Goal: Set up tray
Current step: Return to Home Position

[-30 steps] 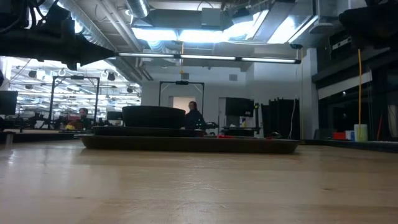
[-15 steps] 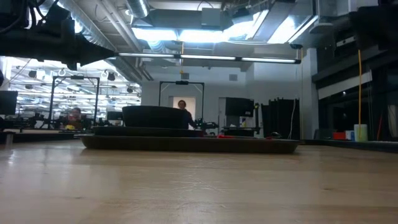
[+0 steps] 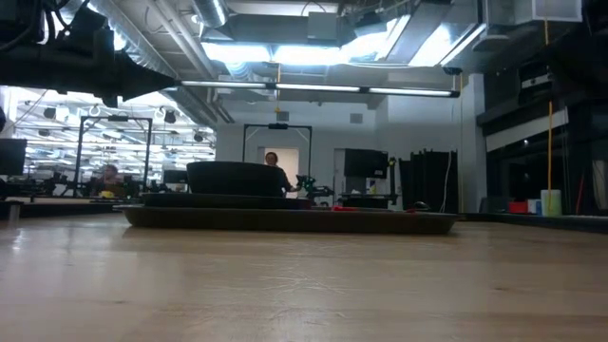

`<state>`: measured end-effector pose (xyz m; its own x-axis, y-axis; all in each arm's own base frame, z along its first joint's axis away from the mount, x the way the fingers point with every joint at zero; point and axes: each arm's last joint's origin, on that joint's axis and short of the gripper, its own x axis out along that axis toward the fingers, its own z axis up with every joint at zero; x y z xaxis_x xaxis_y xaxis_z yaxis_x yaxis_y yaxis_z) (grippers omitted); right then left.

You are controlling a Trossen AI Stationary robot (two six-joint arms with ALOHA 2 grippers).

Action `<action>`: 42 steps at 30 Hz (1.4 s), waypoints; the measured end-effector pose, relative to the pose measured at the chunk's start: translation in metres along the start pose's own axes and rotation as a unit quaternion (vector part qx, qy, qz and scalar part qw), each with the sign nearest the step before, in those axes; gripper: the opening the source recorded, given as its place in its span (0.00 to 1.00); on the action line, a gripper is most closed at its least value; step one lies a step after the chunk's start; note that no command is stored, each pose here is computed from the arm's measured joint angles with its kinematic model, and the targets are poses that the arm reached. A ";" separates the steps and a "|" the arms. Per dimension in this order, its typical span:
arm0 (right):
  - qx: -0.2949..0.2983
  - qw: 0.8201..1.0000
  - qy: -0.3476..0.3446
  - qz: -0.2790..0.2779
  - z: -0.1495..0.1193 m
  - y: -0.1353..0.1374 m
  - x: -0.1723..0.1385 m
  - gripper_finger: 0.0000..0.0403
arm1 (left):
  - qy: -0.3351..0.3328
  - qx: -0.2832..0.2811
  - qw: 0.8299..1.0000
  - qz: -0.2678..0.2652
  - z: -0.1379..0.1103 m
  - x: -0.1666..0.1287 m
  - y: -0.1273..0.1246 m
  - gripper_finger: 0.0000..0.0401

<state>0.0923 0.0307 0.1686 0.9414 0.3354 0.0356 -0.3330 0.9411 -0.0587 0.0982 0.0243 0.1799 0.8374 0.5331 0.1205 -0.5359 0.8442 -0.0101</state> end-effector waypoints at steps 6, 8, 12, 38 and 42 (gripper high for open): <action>0.011 1.000 0.003 -0.001 -0.001 0.000 0.000 0.11 | 0.000 0.000 1.000 0.000 0.000 0.000 0.000 0.01; 0.014 1.000 0.008 -0.001 -0.001 0.000 0.001 0.11 | 0.000 0.000 1.000 0.000 0.000 0.000 0.000 0.01; 0.013 1.000 0.014 0.000 -0.002 0.000 0.001 0.11 | 0.000 0.000 1.000 0.000 0.000 0.000 0.000 0.01; 0.014 1.000 0.015 0.000 -0.002 0.000 0.002 0.11 | 0.001 0.000 1.000 0.000 0.000 0.000 0.000 0.01; 0.014 1.000 0.015 0.000 -0.002 0.000 0.002 0.11 | 0.001 0.000 1.000 0.000 0.000 0.000 0.000 0.01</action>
<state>0.0939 0.0311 0.1662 0.9428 0.3334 0.0059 -0.3331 0.9424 -0.0301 0.0982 0.0243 0.1798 0.8376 0.5332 0.1193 -0.5360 0.8441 -0.0093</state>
